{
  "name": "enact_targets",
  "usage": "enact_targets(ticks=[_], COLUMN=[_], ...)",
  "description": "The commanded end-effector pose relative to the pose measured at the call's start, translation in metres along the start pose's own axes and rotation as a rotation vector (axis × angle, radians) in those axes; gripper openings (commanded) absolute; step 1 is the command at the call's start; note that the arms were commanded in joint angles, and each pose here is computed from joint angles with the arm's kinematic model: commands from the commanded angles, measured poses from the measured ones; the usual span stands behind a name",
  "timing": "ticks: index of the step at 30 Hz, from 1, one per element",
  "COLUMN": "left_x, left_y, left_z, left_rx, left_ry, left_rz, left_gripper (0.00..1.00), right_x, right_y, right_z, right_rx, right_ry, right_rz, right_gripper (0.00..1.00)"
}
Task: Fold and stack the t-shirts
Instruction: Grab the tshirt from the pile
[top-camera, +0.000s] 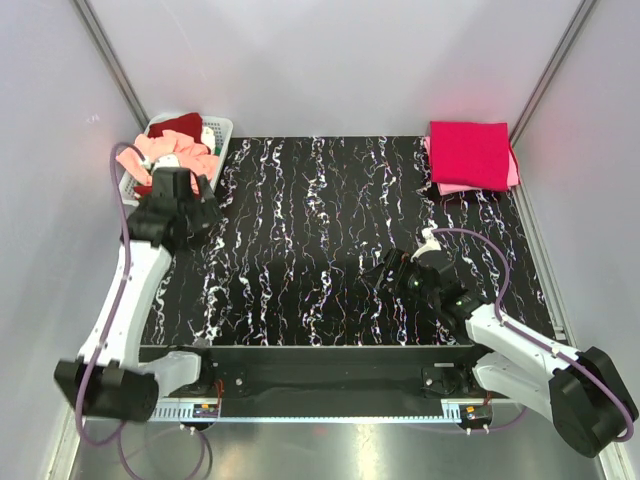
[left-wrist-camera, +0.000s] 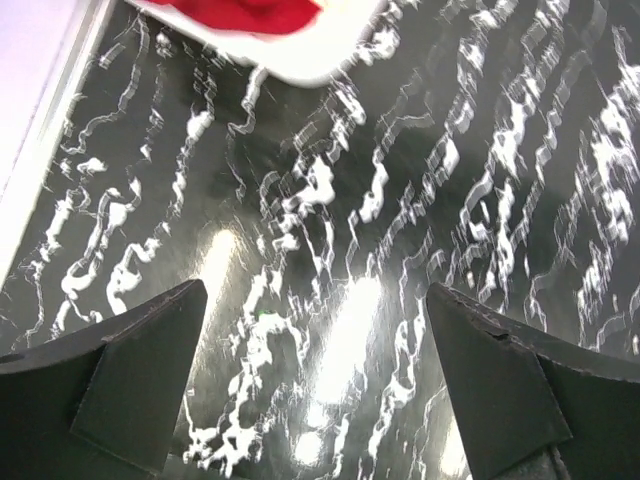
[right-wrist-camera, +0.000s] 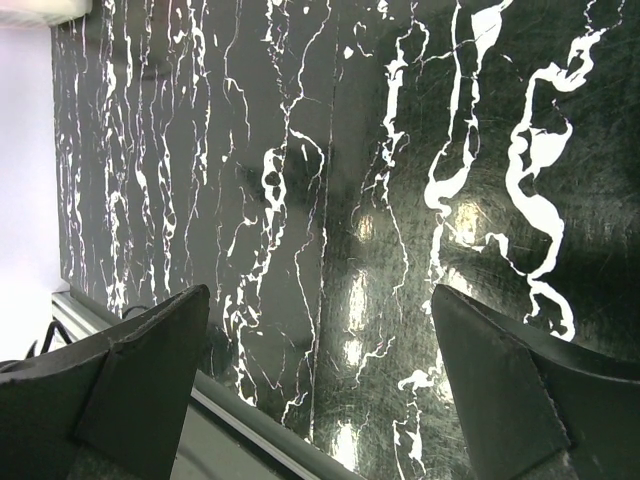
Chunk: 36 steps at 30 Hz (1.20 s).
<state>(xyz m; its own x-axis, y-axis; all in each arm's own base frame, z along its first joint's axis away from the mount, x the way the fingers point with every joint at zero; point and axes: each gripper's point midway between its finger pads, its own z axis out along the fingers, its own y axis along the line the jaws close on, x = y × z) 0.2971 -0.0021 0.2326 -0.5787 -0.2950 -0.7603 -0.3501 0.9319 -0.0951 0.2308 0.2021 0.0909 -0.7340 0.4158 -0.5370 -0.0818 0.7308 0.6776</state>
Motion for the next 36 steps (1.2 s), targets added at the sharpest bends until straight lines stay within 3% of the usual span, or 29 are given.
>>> enact_targets(ticks=[1,8,16,19,24,36], left_x=[-0.052,-0.108,-0.104,-0.111,-0.145,-0.16], left_y=[0.005,0.034,0.072,0.071,0.063,0.058], left_z=[0.021,0.1,0.16,0.173,0.189,0.26], left_rx=[-0.019,-0.079,-0.222,-0.193,-0.13,-0.114], left_ry=[-0.052,-0.017,0.053,0.027,-0.118,-0.127], left_rz=[-0.07,-0.256,-0.286,-0.298,-0.284,-0.227], left_gripper=[0.99,0.96,0.94,0.92,0.9,0.86], right_x=[-0.012,-0.011,-0.009,-0.009,-0.008,-0.008], right_y=[0.02,0.02,0.022,0.022,0.022,0.021], right_z=[0.0,0.0,0.005,0.005,0.006,0.008], right_rx=[-0.063,-0.075,-0.085,-0.088,-0.089,-0.093], right_ry=[-0.032,-0.029,-0.017,-0.016,-0.017,-0.02], right_rz=[-0.017,-0.025,-0.027,-0.03,-0.028,-0.026], right_gripper=[1.0,1.0,1.0,1.0,1.0,1.0])
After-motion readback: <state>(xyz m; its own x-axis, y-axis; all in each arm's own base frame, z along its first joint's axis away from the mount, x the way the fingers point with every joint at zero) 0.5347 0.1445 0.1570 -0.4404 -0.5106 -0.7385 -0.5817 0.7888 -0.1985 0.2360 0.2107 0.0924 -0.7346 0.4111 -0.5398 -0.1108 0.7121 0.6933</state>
